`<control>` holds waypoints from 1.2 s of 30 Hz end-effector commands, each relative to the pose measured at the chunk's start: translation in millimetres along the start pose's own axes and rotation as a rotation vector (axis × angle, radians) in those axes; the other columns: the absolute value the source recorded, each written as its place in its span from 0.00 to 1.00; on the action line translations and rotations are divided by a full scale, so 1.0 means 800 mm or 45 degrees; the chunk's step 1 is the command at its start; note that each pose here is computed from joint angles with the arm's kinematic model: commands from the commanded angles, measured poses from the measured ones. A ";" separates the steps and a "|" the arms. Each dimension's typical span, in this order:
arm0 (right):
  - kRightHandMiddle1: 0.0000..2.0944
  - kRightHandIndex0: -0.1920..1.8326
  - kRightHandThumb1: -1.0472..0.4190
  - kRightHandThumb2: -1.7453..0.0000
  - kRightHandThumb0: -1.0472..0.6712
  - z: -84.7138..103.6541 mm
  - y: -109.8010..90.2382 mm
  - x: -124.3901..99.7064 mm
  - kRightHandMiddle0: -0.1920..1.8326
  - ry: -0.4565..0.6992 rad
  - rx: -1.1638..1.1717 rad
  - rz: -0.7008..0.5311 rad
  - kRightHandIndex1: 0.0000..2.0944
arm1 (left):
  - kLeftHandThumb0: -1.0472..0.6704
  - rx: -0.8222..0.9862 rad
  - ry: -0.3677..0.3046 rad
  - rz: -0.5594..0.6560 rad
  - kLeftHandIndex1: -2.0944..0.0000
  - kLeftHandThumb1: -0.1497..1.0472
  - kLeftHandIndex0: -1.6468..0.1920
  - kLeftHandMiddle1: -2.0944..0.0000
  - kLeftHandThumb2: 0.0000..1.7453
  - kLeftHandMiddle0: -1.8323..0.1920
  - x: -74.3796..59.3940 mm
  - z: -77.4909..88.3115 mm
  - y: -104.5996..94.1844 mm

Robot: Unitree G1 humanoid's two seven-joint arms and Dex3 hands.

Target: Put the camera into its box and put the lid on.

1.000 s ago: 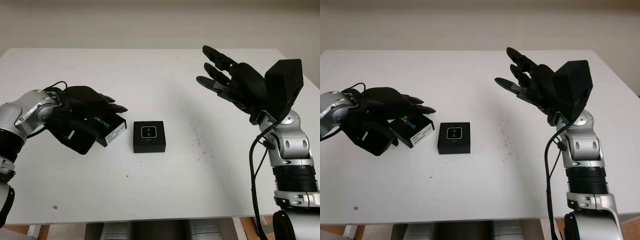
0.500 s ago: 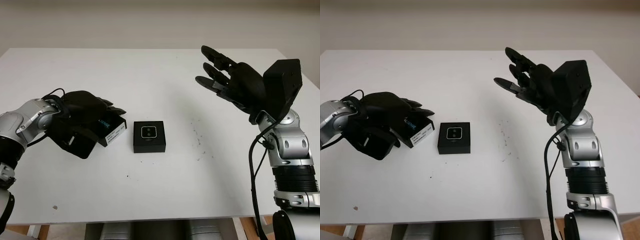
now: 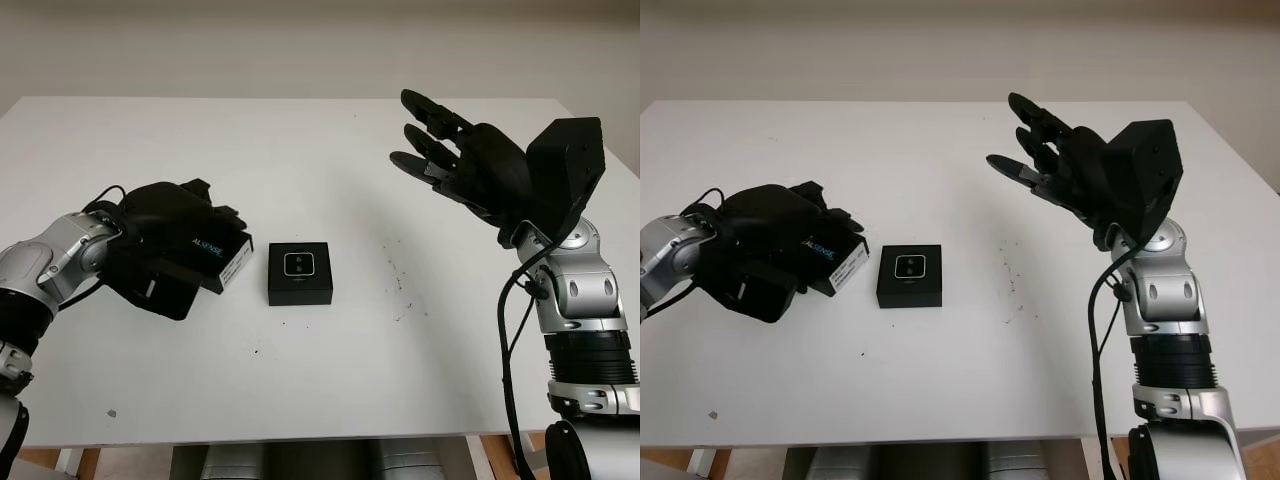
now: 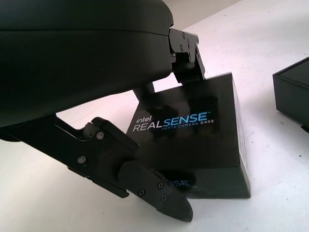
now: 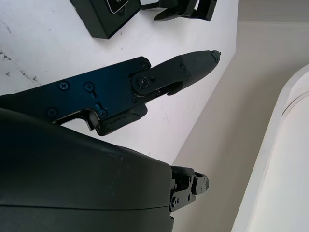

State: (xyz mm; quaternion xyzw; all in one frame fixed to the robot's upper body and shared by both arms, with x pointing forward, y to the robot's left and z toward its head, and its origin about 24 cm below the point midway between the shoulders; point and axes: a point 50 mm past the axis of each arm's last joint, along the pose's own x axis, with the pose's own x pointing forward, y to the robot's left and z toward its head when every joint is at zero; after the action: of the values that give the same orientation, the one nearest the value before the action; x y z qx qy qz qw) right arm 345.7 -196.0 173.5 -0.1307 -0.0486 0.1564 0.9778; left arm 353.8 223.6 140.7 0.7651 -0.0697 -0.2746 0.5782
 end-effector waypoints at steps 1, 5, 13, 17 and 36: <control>0.03 0.12 0.04 0.97 0.25 0.004 -0.002 -0.001 0.14 -0.026 -0.012 0.000 0.03 | 0.24 0.011 -0.024 -0.076 0.08 0.93 0.97 0.01 0.03 1.00 0.001 0.008 -0.019; 0.03 0.12 0.03 0.97 0.26 0.004 -0.001 -0.001 0.14 -0.029 -0.015 0.009 0.03 | 0.26 0.064 -0.029 -0.087 0.01 0.98 0.95 0.00 0.04 0.92 0.000 0.008 -0.017; 0.03 0.12 0.04 0.97 0.25 0.004 0.001 -0.001 0.14 -0.021 -0.031 0.003 0.03 | 0.38 0.064 -0.047 -0.007 0.00 1.00 0.76 0.00 0.10 0.67 -0.001 0.007 -0.018; 0.03 0.12 0.04 0.97 0.24 0.002 0.001 -0.002 0.15 -0.019 -0.036 0.003 0.03 | 0.43 -0.026 -0.004 0.036 0.00 1.00 0.69 0.00 0.12 0.56 0.001 0.005 -0.015; 0.03 0.11 0.04 0.97 0.25 -0.003 0.016 0.000 0.14 -0.003 0.005 0.012 0.02 | 0.44 -0.375 0.262 -0.085 0.00 1.00 0.70 0.00 0.15 0.60 0.003 0.018 0.076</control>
State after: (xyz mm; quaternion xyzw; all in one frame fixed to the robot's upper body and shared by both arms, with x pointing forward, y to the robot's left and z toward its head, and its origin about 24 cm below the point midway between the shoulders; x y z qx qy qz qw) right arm 343.6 -189.6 162.1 -0.1246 -0.0352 0.1584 0.9788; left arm 360.1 196.9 179.0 0.6921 0.0737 -0.2289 0.6806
